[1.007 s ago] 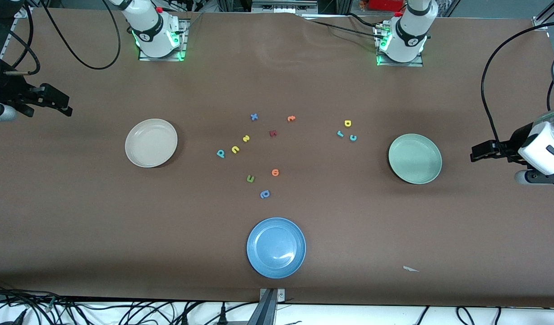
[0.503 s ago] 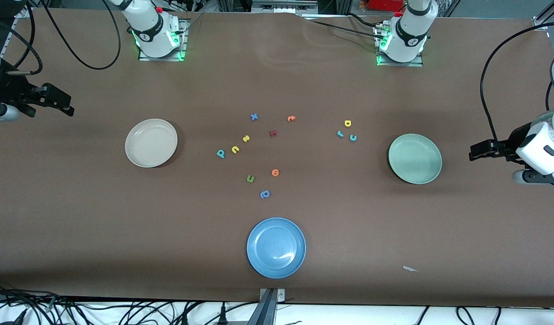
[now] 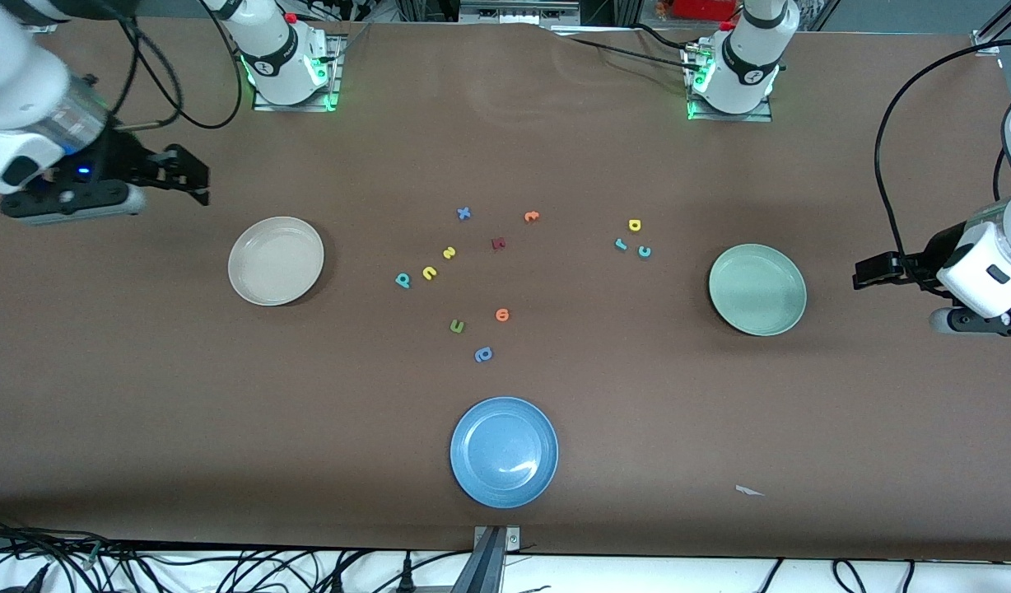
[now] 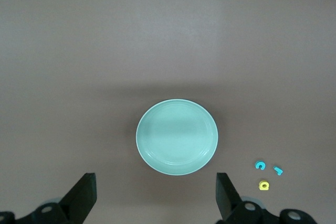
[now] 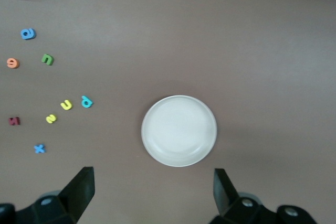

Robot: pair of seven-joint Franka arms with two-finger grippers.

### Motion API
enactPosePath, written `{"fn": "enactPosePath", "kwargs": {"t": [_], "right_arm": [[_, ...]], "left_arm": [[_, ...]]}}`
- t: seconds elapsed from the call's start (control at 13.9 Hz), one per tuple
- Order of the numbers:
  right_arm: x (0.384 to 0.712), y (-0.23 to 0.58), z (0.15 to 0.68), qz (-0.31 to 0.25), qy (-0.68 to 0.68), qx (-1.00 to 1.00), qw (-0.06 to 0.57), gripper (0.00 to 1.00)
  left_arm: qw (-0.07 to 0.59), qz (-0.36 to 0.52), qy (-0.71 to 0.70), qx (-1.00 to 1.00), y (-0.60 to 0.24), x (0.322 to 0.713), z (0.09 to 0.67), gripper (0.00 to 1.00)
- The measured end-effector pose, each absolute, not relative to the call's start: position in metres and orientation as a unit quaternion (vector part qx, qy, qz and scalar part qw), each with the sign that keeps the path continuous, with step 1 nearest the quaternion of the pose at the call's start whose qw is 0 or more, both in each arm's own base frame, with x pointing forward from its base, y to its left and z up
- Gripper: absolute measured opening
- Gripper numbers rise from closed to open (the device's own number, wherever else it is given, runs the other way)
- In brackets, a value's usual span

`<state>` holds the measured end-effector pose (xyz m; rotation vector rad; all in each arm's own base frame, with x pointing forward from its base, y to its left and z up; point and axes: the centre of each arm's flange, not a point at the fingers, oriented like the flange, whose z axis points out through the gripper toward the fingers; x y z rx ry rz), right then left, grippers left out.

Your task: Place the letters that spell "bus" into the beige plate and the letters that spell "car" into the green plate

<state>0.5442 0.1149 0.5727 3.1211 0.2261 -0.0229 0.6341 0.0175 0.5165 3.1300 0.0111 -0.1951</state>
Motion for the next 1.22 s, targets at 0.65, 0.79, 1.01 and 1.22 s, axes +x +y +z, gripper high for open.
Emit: {"fn": "enactPosePath", "kwargs": {"t": [0.65,0.79,1.01,1.22], "right_arm": [[0.569,0.241,0.378,-0.104,0.086,0.991,0.027,1.0],[0.562,0.257,0.338,-0.092,0.099,0.991,0.022,1.0],[0.536,0.26,0.276,-0.052,0.087,0.995,0.008,1.0],[0.508,0.262,0.229,-0.033,0.085,0.996,-0.003,0.96]], "left_arm": [[0.032,-0.115,0.015,0.993,-0.016,0.622,0.473,1.0],[0.03,-0.137,0.029,0.99,-0.048,0.614,0.455,1.0],[0.022,-0.165,0.048,0.985,-0.089,0.599,0.422,1.0],[0.021,-0.148,0.067,0.987,-0.123,0.585,0.381,1.0]]}}
